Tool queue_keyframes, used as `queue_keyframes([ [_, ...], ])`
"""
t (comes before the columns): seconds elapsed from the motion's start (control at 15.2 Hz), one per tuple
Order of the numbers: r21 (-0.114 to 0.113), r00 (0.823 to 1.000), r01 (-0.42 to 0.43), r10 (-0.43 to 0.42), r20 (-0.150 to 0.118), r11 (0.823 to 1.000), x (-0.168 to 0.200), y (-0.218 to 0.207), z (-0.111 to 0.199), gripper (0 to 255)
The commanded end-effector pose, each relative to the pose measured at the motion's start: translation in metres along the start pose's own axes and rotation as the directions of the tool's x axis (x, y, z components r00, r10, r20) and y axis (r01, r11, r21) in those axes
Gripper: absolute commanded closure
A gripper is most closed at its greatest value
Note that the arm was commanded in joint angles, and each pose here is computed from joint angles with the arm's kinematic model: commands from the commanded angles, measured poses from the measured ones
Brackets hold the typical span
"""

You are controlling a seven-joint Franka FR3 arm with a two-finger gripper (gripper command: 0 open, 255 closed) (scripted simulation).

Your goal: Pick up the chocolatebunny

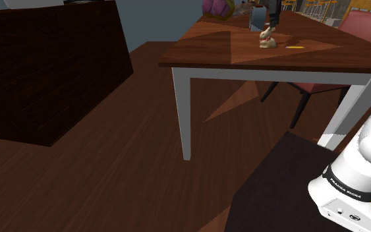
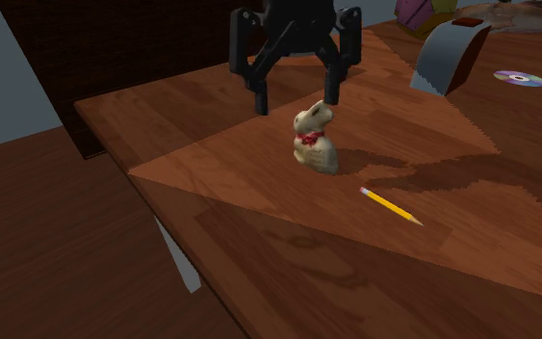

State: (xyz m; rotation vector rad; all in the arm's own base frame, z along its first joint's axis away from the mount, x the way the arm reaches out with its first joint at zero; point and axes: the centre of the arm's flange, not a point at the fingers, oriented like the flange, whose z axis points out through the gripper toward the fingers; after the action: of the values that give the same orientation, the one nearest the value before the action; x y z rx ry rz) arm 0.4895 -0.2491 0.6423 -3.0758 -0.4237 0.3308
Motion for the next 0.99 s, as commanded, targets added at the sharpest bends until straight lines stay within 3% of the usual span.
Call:
queue_keyframes([
  [0.0,-0.006,1.000,0.026,-0.026,0.016,1.000,0.012,0.020,-0.008,0],
  [0.13,-0.009,0.999,0.038,-0.038,0.023,0.999,0.019,0.033,-0.014,0],
  [0.73,-0.009,0.999,0.038,-0.038,0.023,0.999,0.027,0.035,0.025,0],
  [0.79,-0.009,0.999,0.038,-0.038,0.023,0.999,0.028,0.034,0.024,255],
  [0.92,-0.009,0.999,0.038,-0.038,0.023,0.999,0.028,0.034,0.024,255],
])
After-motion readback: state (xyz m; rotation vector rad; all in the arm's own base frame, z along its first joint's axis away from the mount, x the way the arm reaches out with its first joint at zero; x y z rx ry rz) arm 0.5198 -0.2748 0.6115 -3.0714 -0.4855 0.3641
